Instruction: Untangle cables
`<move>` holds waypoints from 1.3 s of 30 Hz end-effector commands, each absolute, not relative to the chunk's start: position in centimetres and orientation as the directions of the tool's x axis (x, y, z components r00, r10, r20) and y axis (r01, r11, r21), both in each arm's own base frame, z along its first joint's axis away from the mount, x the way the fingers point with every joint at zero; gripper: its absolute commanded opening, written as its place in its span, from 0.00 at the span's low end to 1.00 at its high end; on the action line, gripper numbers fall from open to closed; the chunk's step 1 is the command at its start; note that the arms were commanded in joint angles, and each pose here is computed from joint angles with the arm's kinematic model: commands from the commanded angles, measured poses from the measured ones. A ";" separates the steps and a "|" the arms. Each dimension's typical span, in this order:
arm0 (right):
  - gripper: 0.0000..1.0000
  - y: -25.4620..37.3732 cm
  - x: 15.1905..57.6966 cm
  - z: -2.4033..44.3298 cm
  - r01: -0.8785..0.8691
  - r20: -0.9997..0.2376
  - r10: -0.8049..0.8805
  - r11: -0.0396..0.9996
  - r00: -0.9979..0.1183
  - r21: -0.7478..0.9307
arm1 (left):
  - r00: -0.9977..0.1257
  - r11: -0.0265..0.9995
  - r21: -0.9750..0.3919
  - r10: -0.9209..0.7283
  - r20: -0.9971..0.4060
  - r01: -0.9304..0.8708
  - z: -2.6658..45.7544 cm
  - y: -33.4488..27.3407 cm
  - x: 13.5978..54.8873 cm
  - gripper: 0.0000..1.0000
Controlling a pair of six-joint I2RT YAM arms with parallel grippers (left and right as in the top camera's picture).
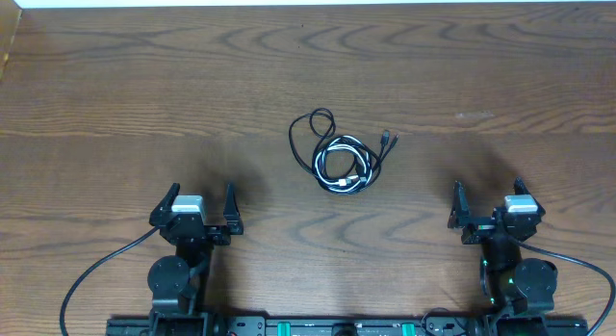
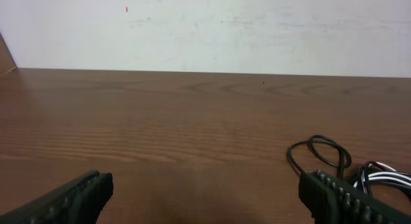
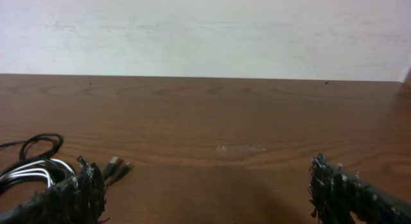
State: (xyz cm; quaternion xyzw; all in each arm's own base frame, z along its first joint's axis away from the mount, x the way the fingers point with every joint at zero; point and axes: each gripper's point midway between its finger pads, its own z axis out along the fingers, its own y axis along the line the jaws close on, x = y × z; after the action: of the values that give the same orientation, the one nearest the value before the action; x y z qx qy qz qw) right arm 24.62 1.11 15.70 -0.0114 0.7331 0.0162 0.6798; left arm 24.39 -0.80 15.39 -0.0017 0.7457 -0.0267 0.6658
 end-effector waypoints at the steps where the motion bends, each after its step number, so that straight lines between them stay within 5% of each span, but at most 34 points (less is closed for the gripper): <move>1: 0.99 1.3 24.6 15.7 -0.047 -0.997 -0.010 0.999 -0.074 -0.006 | -0.152 0.999 -0.042 -0.039 -0.988 0.017 13.7 -0.5 24.4 1.00; 39: 0.99 1.3 24.6 15.7 -0.047 -0.997 -0.010 0.999 -0.074 -0.006 | -0.147 0.999 0.032 0.031 -0.989 -0.006 13.8 0.0 24.4 0.99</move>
State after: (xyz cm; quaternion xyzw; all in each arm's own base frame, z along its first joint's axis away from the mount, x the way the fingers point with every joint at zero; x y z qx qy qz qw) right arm 24.62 1.11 15.70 -0.0113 0.7330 0.0162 0.6799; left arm 24.40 -0.23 15.39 0.0071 0.7456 0.0039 0.6663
